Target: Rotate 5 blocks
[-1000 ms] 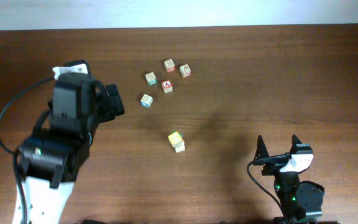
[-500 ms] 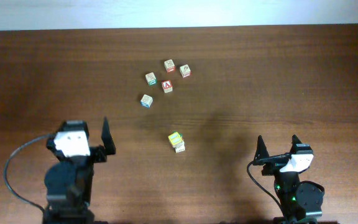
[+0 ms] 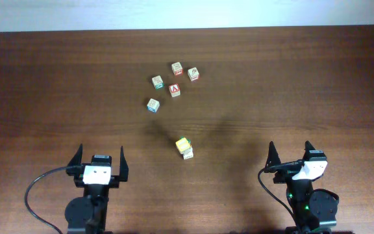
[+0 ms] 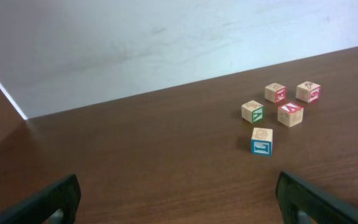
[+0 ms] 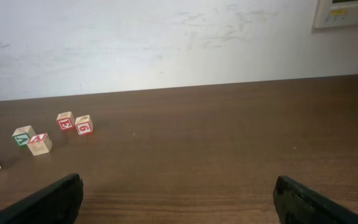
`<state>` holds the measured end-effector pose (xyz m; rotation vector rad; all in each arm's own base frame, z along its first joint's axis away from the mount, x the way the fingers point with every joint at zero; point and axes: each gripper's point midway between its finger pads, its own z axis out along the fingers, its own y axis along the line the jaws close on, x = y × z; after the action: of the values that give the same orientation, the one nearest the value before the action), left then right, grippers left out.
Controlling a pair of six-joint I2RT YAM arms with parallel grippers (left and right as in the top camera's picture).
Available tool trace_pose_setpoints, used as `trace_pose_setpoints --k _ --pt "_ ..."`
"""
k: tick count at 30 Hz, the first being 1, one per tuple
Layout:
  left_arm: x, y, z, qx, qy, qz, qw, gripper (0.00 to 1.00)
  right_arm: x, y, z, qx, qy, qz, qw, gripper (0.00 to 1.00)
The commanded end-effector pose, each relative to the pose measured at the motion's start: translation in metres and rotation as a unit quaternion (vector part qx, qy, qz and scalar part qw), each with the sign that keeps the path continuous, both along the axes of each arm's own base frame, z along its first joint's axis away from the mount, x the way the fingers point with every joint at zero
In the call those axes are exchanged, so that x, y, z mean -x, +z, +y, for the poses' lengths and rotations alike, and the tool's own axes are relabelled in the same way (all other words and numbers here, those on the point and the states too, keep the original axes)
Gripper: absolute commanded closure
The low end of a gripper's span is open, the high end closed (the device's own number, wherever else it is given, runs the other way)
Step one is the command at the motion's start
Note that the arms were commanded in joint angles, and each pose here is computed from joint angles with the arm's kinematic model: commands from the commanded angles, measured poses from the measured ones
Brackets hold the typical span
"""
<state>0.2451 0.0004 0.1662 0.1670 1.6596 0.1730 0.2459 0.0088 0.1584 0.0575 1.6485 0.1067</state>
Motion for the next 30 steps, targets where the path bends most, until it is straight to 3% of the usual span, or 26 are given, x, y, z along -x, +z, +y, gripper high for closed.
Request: trace_pose_setpoints --k 1,30 --pt "-0.001 -0.009 0.0 -0.015 0.0 -0.009 1.0 0.01 0.0 -0.004 -0.003 0.001 -0.007 0.003 1.0 0.02" --pt "0.0 -0.009 -0.014 -0.015 -0.029 -0.01 0.999 0.01 0.0 -0.004 -0.003 0.001 -0.007 0.003 1.0 0.02"
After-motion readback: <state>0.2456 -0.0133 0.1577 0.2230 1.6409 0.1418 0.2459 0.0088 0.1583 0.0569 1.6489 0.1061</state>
